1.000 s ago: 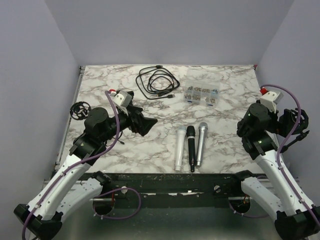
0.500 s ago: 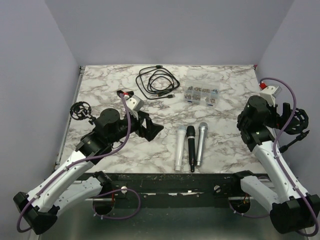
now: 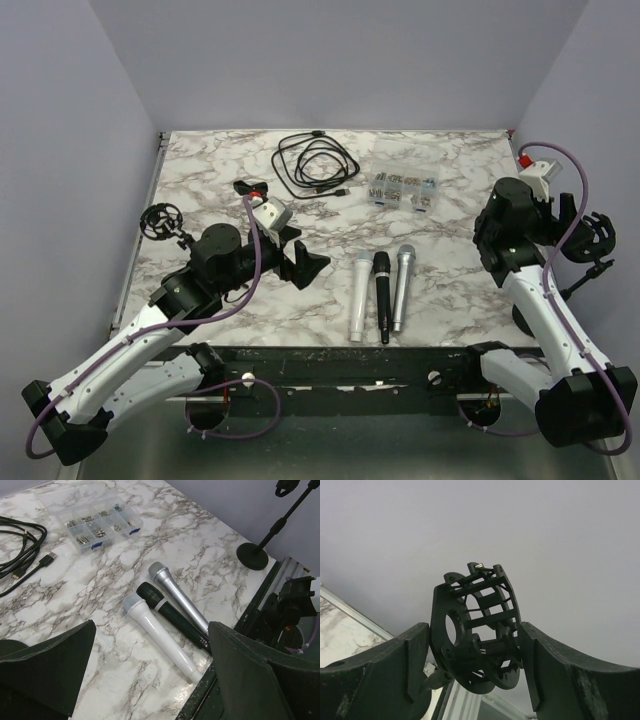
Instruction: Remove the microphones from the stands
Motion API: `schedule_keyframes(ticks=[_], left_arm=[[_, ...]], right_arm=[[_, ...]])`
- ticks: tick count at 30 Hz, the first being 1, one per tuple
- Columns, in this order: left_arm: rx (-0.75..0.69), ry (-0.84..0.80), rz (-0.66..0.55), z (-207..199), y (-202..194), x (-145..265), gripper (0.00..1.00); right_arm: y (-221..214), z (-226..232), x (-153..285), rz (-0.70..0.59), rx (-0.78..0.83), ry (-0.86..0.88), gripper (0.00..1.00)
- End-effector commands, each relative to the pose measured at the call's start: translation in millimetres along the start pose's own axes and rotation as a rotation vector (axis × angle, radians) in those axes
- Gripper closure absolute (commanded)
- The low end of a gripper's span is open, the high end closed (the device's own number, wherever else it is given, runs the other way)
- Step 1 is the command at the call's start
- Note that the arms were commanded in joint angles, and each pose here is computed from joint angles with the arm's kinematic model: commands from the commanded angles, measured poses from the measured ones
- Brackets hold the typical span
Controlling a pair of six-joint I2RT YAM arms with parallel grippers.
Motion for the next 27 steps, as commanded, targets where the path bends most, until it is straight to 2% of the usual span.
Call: schedule_keyframes(ticks=[1,10,20,27], left_arm=[[-0.011,0.015,-0.036,0.3,13.6,4.6,0.01],[-0.005,0.011,-0.042,-0.6,13.5,5.4,0.01],[-0.008,0.03,-0.044,2.6,14.0,6.1,0.01],[-0.014,0.052,-0.033,7.3,11.1,4.5,0.01]], right_arm=[[11.2,-0.2,-2.2,-0.009,-0.064,0.008,0.28],[32.5,-0.3,12.1,-0.076,-0.067,0.07,0.48],[68.6,38.3,18.9,-0.125,-0.124,0.146,0.51],[95.3,98.9,70.2,-0.242,-0.121,0.318,0.51]])
Point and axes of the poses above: each gripper's point midway between its finger pads, its own x axis back along the fingers, its own z axis along the line the jaws close on, y = z × x, the point moved 1 cm from there along x, back along the fingers, and after that the axes turned 7 degrees about -x, right-handed, at the moved point
